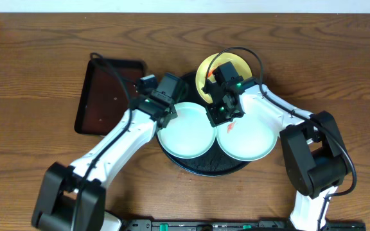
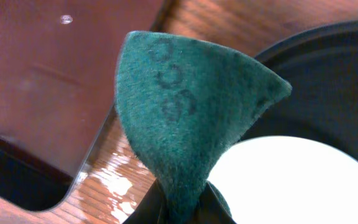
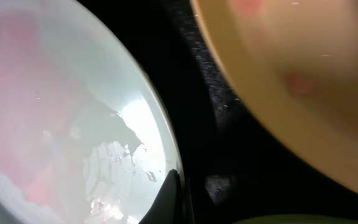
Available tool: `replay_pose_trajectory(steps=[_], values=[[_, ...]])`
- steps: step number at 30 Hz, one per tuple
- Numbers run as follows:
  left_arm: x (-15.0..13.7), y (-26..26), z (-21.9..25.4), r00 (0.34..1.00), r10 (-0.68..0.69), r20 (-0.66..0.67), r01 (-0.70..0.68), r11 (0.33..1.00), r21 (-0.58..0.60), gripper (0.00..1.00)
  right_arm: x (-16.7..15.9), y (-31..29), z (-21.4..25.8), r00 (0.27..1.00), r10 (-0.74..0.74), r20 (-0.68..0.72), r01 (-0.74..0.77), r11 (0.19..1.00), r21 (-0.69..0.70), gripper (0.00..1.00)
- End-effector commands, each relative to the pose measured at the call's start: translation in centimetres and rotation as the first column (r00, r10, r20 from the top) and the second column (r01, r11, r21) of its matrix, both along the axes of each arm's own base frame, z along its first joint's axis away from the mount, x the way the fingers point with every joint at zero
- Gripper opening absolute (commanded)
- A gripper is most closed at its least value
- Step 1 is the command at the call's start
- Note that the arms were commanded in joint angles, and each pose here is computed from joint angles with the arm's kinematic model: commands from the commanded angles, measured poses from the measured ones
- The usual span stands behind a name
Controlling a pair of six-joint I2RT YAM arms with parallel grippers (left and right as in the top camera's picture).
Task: Clean dirty plates on tray and stack at the side
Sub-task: 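Scrub the left plate with the sponge in the left gripper, then lift the sponge with the left gripper back over the black tray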
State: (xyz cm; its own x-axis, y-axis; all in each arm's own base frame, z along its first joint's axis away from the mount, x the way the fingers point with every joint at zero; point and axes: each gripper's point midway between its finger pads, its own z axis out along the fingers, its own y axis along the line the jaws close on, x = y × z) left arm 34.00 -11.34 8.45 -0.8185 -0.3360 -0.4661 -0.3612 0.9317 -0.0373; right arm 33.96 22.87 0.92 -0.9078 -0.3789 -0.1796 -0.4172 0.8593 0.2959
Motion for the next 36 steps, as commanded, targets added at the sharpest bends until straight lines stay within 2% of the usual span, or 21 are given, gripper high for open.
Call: replay_pose_trajectory(steps=[1,9,15,17,22,24,29,32,36], values=[[-1.0,-3.6,-0.3,0.995,-0.076,-0.068,0.061,0.977,-0.202,0.08,0.2,-0.2,-0.2,1.0,0.005,0.005,-0.005,1.0,-0.014,0.01],[-3.0,-6.1,-3.4,0.972,-0.167,-0.162,0.112,0.945,-0.307,0.07,0.2,-0.2,-0.2,1.0,0.004,0.006,-0.004,1.0,-0.014,0.01],[-4.0,-5.5,-7.5,0.952,-0.154,-0.264,0.089,0.966,-0.244,0.07,0.2,-0.2,-0.2,1.0,0.005,0.005,-0.005,1.0,-0.014,0.01],[-3.8,-3.5,-7.8,0.96,-0.106,-0.259,0.072,0.988,-0.138,0.07,0.1,-0.2,-0.2,1.0,0.005,0.003,-0.005,1.0,-0.015,0.01],[-2.5,0.5,-5.5,0.987,-0.017,-0.158,0.03,0.996,0.084,0.08,0.1,-0.2,-0.3,1.0,0.005,0.002,-0.005,1.0,-0.016,0.01],[-1.9,1.4,-3.7,0.995,0.0,-0.099,0.012,0.993,0.121,0.07,0.1,-0.2,-0.3,1.0,0.006,0.001,-0.006,1.0,-0.017,0.01],[-0.8,2.4,2.1,0.996,0.028,0.087,-0.038,0.992,0.117,0.08,0.0,-0.2,-0.3,1.0,0.006,-0.003,-0.006,1.0,-0.018,0.01],[-0.8,2.7,4.8,0.984,0.062,0.165,-0.073,0.996,0.058,0.07,-0.1,-0.2,-0.3,1.0,0.004,-0.008,-0.004,1.0,-0.015,0.01],[-1.9,3.3,6.1,0.982,0.082,0.171,-0.089,0.995,0.039,0.08,-0.9,0.2,-0.3,0.999,0.017,-0.034,-0.017,1.0,-0.012,0.01]])
